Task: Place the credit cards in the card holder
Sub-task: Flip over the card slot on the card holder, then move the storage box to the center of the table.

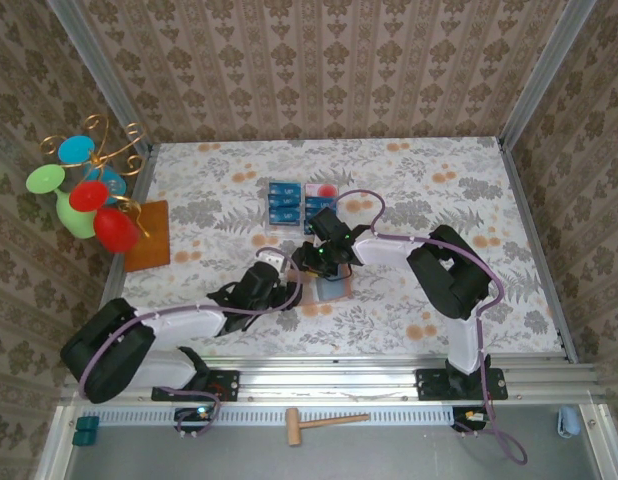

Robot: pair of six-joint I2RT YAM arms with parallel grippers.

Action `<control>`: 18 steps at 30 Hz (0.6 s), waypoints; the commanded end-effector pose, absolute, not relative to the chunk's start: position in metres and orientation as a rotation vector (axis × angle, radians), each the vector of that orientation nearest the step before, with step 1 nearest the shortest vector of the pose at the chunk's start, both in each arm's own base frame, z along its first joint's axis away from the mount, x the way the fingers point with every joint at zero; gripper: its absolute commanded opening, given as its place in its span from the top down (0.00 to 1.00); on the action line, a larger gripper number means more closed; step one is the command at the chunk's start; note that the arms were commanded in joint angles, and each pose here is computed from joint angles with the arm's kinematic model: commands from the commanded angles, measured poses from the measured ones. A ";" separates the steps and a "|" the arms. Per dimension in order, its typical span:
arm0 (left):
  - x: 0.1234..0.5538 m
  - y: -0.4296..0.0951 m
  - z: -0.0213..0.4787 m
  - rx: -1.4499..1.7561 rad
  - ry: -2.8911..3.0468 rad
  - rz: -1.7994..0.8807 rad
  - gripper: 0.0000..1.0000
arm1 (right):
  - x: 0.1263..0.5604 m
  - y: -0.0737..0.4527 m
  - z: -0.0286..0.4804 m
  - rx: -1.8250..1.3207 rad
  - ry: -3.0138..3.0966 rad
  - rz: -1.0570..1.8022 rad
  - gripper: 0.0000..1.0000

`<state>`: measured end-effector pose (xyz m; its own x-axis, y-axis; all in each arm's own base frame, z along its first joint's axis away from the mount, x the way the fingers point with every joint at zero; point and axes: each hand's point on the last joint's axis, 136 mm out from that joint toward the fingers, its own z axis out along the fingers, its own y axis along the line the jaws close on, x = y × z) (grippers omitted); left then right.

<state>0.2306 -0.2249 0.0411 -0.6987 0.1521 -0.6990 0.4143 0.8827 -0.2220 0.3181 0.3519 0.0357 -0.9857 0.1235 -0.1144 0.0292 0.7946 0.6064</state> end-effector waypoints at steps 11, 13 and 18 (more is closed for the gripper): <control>0.235 -0.241 0.027 0.427 2.340 -0.487 0.25 | 0.359 0.326 0.114 0.124 2.692 0.939 0.56; 0.234 -0.240 0.025 0.427 2.343 -0.486 0.25 | 0.375 0.308 0.133 0.148 2.651 0.905 0.56; 0.233 -0.238 0.021 0.424 2.353 -0.485 0.25 | 0.414 0.260 0.152 0.219 2.599 0.715 0.54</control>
